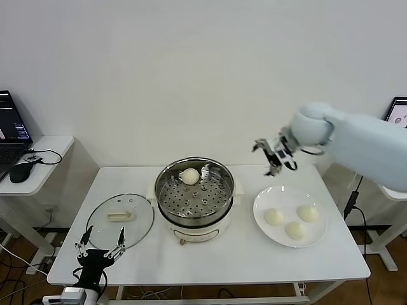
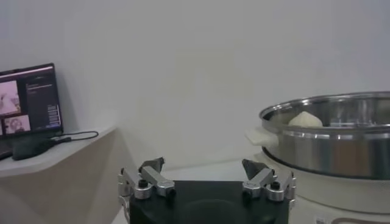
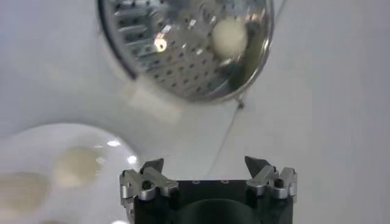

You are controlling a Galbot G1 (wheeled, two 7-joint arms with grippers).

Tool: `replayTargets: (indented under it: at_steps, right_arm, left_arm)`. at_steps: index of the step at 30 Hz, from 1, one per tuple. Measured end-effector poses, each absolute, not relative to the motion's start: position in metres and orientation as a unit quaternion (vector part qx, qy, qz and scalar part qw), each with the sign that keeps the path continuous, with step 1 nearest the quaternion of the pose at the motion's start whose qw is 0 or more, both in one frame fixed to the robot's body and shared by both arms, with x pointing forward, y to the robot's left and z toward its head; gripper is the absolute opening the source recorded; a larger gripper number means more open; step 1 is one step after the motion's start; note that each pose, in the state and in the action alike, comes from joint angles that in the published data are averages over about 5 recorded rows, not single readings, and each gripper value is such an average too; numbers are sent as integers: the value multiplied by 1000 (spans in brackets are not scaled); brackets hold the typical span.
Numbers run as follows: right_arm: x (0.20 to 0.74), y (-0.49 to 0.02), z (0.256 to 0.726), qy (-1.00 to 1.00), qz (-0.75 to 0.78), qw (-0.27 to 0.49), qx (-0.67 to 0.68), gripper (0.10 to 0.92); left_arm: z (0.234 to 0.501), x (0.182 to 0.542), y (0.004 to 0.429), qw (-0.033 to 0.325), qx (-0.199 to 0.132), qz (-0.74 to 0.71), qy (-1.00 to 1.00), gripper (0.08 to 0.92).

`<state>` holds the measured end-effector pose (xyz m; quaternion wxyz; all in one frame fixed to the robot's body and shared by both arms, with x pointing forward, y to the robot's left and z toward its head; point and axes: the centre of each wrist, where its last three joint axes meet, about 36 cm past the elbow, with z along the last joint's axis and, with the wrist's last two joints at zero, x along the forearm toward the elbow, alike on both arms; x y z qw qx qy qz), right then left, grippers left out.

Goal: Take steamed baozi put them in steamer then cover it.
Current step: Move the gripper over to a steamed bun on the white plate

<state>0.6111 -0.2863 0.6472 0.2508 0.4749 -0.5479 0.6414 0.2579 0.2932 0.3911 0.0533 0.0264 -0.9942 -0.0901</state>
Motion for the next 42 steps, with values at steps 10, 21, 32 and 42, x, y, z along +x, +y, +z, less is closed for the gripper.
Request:
replayTargets:
  at_steps: [10,21,32,42]
  right_arm:
    - [591,-326,588,-571,599,308,470,823]
    - [597,-343,526,-568,573,351,475,823]
    - [620,-331,486,-547,572,356,497,823]
    - [632,-317,459,-536,573,359,506,823]
  left_arm:
    - [387,255,292,62,27,-96,-993,823]
    - [383,253,293,68,31,-101,-992,823]
    - [378,253,297,74,36,-103,-991,823]
    - [376,254,297,75,38,-103,-991,823]
